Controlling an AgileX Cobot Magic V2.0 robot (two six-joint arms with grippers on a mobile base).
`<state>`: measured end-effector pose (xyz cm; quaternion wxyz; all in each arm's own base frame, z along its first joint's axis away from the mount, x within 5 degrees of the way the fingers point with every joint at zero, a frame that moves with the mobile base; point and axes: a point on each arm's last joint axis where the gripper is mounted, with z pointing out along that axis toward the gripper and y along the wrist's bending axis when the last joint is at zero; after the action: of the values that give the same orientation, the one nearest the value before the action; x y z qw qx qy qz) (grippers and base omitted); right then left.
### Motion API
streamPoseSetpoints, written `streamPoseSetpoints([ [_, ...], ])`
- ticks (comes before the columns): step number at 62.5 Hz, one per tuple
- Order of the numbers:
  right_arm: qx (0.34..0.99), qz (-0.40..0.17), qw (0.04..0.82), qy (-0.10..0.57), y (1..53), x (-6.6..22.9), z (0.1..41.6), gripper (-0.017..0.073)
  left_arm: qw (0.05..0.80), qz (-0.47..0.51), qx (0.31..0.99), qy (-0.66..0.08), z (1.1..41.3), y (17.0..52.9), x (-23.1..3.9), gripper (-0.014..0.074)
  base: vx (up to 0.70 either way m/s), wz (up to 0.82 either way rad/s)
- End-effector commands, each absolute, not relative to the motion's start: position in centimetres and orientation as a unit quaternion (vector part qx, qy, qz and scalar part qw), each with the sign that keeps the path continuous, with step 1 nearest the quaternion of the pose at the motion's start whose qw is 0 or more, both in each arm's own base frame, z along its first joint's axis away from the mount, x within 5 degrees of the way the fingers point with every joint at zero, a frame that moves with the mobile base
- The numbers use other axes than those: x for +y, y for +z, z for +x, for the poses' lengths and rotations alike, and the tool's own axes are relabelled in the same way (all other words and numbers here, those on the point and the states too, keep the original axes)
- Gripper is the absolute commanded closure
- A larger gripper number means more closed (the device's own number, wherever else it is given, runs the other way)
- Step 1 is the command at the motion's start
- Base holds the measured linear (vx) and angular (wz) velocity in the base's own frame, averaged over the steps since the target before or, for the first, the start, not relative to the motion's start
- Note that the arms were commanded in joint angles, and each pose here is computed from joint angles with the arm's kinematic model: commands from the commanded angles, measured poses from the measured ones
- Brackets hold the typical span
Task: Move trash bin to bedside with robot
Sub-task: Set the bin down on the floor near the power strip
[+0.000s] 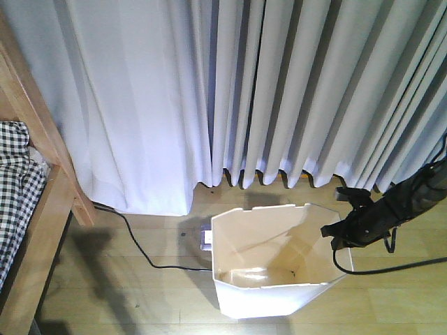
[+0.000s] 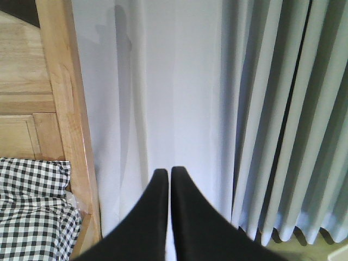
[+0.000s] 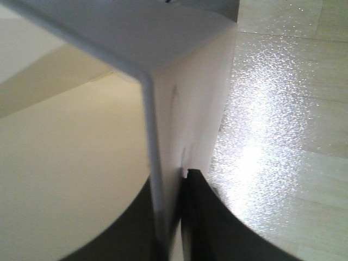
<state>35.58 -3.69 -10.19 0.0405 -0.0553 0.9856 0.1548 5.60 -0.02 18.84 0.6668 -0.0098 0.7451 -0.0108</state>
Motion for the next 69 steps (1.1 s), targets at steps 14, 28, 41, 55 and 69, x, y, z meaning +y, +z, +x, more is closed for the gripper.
streamPoseSetpoints([
  [14,0.975,-0.047,0.03,0.213,-11.3,-3.5,39.2,0.0548,0.694,-0.014,0.72,-0.017,5.6,19.0,0.0,0.06,0.0,0.0],
  [28,0.973,-0.045,0.016,0.225,-14.3,-3.4,39.5,0.0542,0.694,-0.014,0.72,-0.017,5.6,19.0,0.0,0.06,0.0,0.0],
  [41,0.973,-0.043,0.011,0.225,-16.0,-3.4,39.4,0.0518,0.694,-0.014,0.72,-0.017,5.6,19.0,0.0,0.06,0.0,0.0],
  [55,0.978,-0.047,0.019,0.204,-16.8,-3.3,39.3,0.0415,0.694,-0.014,0.72,-0.017,5.6,19.0,0.0,0.06,0.0,0.0],
  [69,0.982,-0.077,0.031,0.168,-17.1,-1.9,39.8,0.0264,0.694,-0.014,0.72,-0.017,5.6,19.0,0.0,0.06,0.0,0.0],
])
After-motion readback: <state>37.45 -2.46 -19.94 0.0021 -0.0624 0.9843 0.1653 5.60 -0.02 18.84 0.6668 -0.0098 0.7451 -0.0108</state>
